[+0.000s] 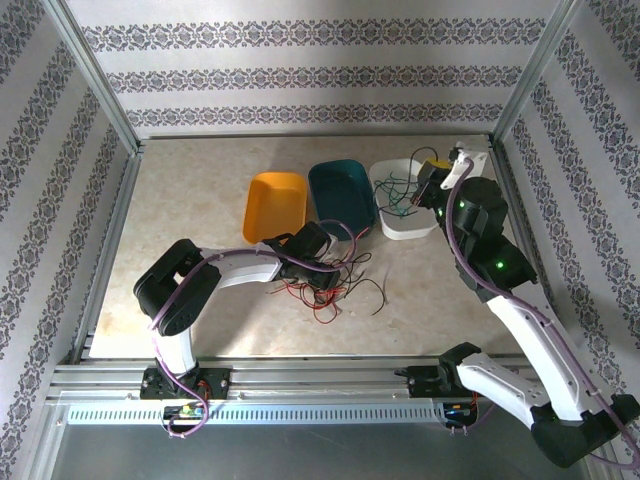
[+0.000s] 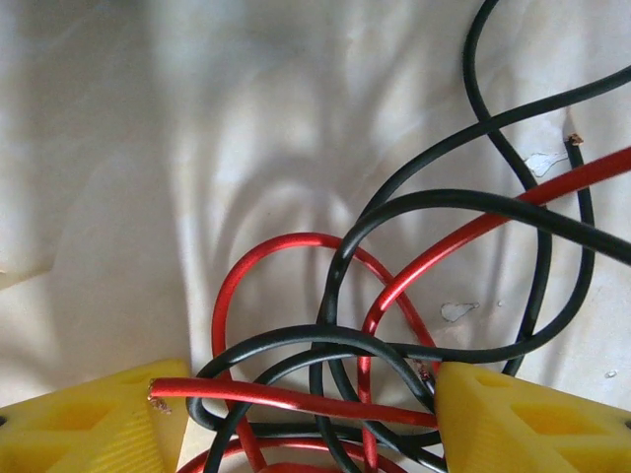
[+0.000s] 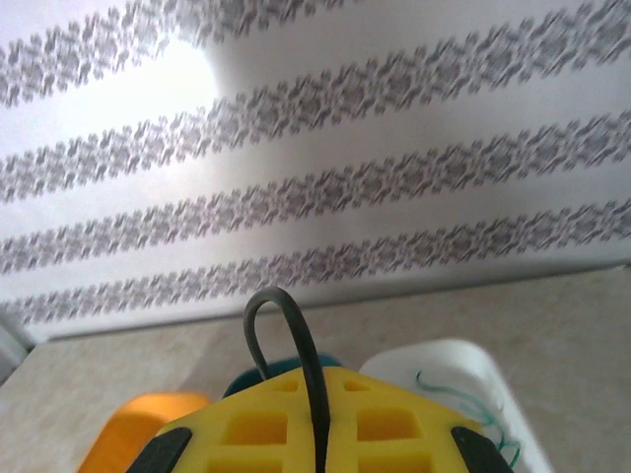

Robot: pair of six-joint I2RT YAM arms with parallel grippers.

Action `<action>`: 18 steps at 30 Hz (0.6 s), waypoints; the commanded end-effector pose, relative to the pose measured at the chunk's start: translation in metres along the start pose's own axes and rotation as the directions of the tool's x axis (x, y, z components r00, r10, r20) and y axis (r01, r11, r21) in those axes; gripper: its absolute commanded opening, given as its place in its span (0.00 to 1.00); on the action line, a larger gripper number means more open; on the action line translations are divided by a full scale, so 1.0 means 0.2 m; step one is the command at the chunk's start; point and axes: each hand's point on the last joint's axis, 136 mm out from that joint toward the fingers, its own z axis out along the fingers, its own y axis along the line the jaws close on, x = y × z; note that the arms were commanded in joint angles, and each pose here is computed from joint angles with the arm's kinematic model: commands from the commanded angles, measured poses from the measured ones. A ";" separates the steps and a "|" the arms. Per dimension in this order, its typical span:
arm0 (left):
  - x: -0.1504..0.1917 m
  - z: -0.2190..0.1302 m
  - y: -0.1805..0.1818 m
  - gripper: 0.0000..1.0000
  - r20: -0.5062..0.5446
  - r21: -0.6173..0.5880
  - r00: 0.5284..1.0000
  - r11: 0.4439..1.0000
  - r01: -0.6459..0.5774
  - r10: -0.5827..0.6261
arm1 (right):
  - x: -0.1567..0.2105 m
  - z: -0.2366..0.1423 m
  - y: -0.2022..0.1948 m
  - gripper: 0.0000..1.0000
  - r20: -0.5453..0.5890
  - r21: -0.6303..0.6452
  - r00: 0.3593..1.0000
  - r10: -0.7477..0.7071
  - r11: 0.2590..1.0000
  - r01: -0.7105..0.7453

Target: Untangle the cables

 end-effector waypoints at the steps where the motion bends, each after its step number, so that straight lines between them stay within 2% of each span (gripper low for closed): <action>1: 0.08 0.01 -0.02 0.65 -0.040 0.005 0.999 1.000 -0.025 0.025 | -0.25 -0.09 -0.05 0.06 0.169 0.081 0.986 -0.013 0.997 -0.001; 7: 0.06 0.01 -0.07 0.65 -0.037 0.052 0.998 0.998 -0.047 0.049 | -0.28 -0.18 -0.13 0.05 0.208 0.143 0.978 -0.031 0.990 0.001; 10: 0.03 -0.01 -0.11 0.67 -0.008 0.095 0.998 0.993 -0.069 0.070 | -0.26 -0.17 -0.09 0.05 0.180 0.092 0.983 -0.031 0.996 0.015; 12: -0.01 -0.04 -0.14 0.73 0.030 0.116 0.996 0.990 -0.084 0.081 | -0.22 -0.12 -0.03 0.06 0.123 0.035 0.992 -0.031 0.999 0.027; 14: -0.08 -0.10 -0.14 0.78 0.104 0.105 0.992 0.991 -0.085 0.074 | -0.15 -0.07 0.02 0.06 0.058 -0.016 0.998 -0.020 1.000 0.021; 16: -0.20 -0.19 -0.09 0.82 0.233 0.040 0.972 0.998 -0.054 0.044 | -0.06 0.00 0.07 0.06 -0.014 -0.068 1.000 -0.003 0.998 0.002; 18: -0.33 -0.35 0.02 0.83 0.416 -0.067 0.909 0.996 0.059 -0.026 | 0.04 0.08 0.13 0.06 -0.092 -0.113 0.996 0.007 0.993 -0.017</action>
